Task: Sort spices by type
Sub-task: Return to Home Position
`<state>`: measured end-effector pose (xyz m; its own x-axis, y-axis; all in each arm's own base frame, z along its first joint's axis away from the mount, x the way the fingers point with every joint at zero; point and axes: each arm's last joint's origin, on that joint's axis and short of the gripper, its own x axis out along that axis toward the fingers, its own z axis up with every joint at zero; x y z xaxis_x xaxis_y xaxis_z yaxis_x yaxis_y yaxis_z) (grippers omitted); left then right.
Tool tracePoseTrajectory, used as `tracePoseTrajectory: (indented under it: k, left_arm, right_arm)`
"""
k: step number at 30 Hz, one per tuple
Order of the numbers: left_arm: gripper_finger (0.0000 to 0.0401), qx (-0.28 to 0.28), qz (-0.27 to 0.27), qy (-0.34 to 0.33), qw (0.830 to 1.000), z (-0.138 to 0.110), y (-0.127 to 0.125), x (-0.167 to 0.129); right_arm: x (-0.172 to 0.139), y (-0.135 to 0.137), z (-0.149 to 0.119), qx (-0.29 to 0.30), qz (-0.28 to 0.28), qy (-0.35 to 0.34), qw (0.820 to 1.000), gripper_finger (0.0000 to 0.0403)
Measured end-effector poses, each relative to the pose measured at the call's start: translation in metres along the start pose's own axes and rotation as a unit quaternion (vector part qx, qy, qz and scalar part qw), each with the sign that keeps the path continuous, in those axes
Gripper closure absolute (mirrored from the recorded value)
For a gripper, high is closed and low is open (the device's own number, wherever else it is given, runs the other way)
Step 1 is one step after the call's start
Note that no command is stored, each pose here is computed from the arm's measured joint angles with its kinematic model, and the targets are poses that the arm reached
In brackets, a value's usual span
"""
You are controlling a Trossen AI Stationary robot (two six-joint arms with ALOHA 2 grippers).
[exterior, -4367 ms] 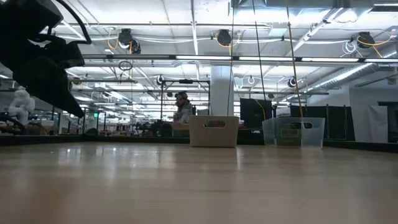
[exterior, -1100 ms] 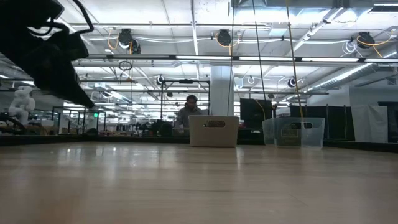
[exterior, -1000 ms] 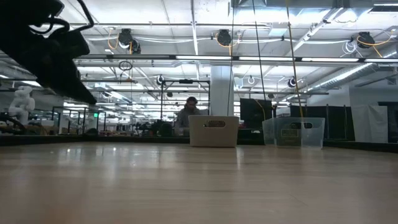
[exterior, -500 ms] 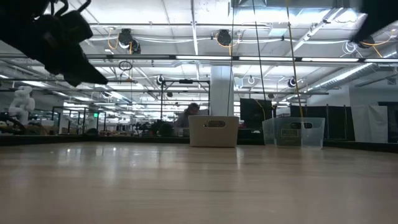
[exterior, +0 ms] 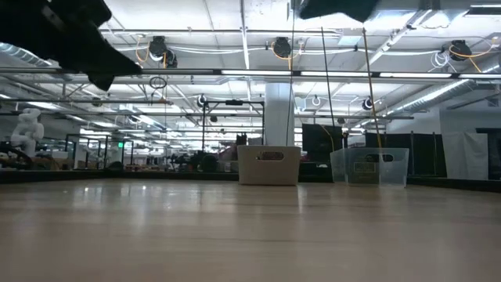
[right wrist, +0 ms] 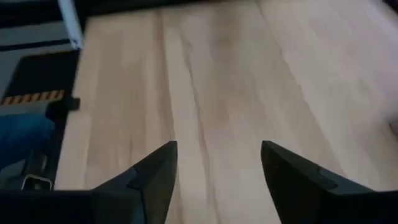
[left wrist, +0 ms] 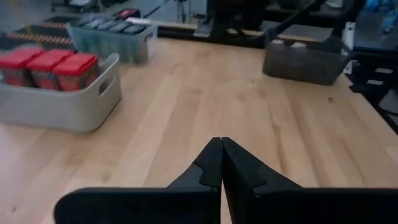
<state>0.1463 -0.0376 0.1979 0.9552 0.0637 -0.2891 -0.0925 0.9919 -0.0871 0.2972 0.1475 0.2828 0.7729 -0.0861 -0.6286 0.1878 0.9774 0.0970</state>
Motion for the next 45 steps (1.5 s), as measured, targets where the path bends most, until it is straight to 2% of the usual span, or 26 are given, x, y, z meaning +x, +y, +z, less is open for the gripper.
tracePoseTrajectory:
  k: [12,19,26,30,34,38,43,45]
  left_arm:
    - [0.0393,0.035,-0.029,-0.046,0.998,0.008,-0.008,-0.003]
    - [0.0393,0.045,-0.034,-0.068,0.996,0.012,-0.01,-0.004]
    - [0.0393,0.045,-0.021,-0.083,0.995,0.015,-0.01,-0.004]
    - [0.0393,0.044,-0.015,-0.137,0.989,0.026,-0.011,-0.006]
    - [0.0393,0.053,-0.014,-0.185,0.981,0.036,-0.011,-0.01]
    - [0.0393,0.05,0.001,-0.211,0.976,0.041,-0.007,-0.01]
    - [0.0393,0.044,0.031,-0.228,0.972,0.046,0.003,-0.008]
    - [0.0393,0.042,0.033,-0.227,0.973,0.047,0.008,-0.006]
  right_arm:
    - [0.025,-0.049,0.045,-0.087,0.043,-0.064,0.993,0.0261]
    - [0.033,-0.079,0.064,-0.115,0.073,-0.098,0.986,0.0324]
    - [0.034,-0.098,0.081,-0.152,0.09,-0.158,0.972,0.0395]
    - [0.034,-0.107,0.088,-0.172,0.092,-0.184,0.964,0.0397]
    - [0.036,-0.123,0.092,-0.173,0.076,-0.188,0.964,0.0401]
    - [0.037,-0.137,0.094,-0.176,0.104,-0.185,0.961,0.0402]
    - [0.044,-0.155,0.078,-0.169,0.102,-0.182,0.963,0.0402]
    - [0.043,-0.159,0.072,-0.162,0.097,-0.208,0.96,0.0403]
